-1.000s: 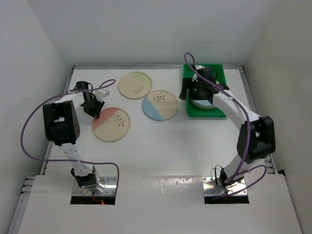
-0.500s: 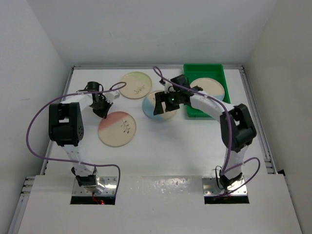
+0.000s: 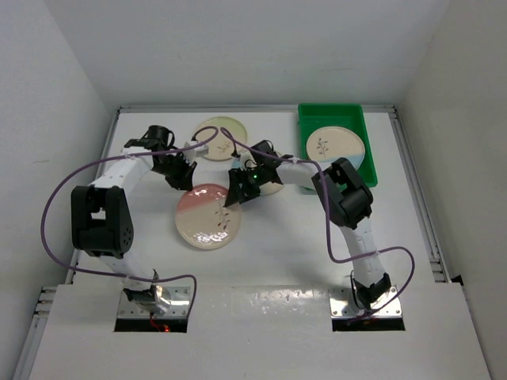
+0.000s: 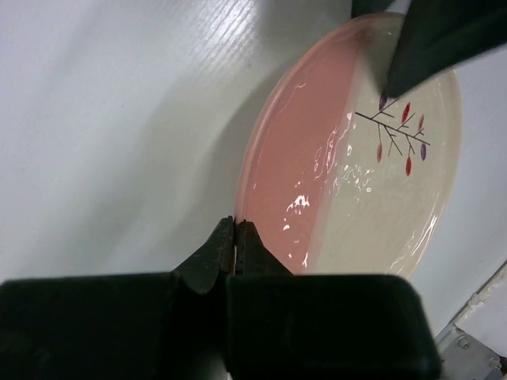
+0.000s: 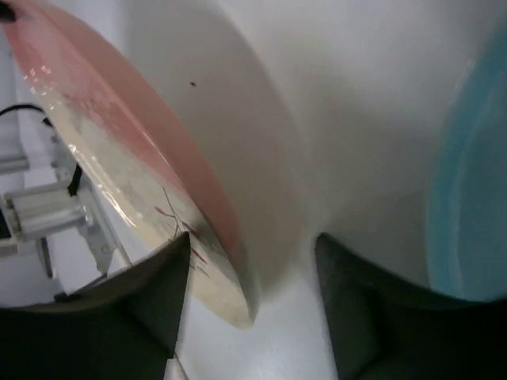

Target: Place the plates into the plastic bin on the countertop

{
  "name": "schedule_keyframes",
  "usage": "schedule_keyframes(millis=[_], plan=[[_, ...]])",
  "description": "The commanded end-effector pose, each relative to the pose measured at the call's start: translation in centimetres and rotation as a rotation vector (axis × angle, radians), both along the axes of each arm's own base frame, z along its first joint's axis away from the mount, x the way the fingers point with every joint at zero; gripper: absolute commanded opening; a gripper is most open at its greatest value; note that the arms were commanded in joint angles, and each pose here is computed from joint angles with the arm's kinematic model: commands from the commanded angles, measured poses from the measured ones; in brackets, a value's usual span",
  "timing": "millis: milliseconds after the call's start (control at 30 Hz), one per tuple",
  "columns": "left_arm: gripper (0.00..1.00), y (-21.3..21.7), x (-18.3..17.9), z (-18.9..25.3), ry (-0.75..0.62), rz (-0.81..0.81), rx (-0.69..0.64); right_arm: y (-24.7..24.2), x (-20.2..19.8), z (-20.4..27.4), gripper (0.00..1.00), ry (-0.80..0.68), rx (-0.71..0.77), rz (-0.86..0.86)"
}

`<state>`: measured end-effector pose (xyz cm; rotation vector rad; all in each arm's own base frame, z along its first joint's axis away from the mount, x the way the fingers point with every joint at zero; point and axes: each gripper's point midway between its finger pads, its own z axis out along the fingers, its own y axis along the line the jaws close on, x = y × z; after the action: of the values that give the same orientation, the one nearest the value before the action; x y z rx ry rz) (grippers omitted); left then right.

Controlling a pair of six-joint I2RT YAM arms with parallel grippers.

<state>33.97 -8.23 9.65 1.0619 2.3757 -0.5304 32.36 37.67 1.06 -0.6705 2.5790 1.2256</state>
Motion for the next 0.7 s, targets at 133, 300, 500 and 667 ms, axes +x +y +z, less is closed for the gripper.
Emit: schedule_keyframes(millis=[133, 300, 500, 667], plan=[[0.0, -1.0, -0.3, 0.2, -0.02, -0.023, -0.043, 2.4, -3.3, 2.8, 0.1, 0.1, 0.206, 0.102], [0.03, 0.0, 1.3, 0.7, -0.03, 0.051, -0.008, 1.4, -1.8, 9.0, 0.0, -0.005, 0.271, 0.058], [0.49, 1.5, 8.4, 7.1, -0.148, 0.295, -0.139, -4.4, 3.7, 17.1, 0.0, -0.151, 0.319, -0.152], [0.53, 3.4, 13.3, 6.8, -0.134, 0.573, -0.194, -16.2, 11.0, 19.3, 0.0, -0.209, 0.373, -0.568]])
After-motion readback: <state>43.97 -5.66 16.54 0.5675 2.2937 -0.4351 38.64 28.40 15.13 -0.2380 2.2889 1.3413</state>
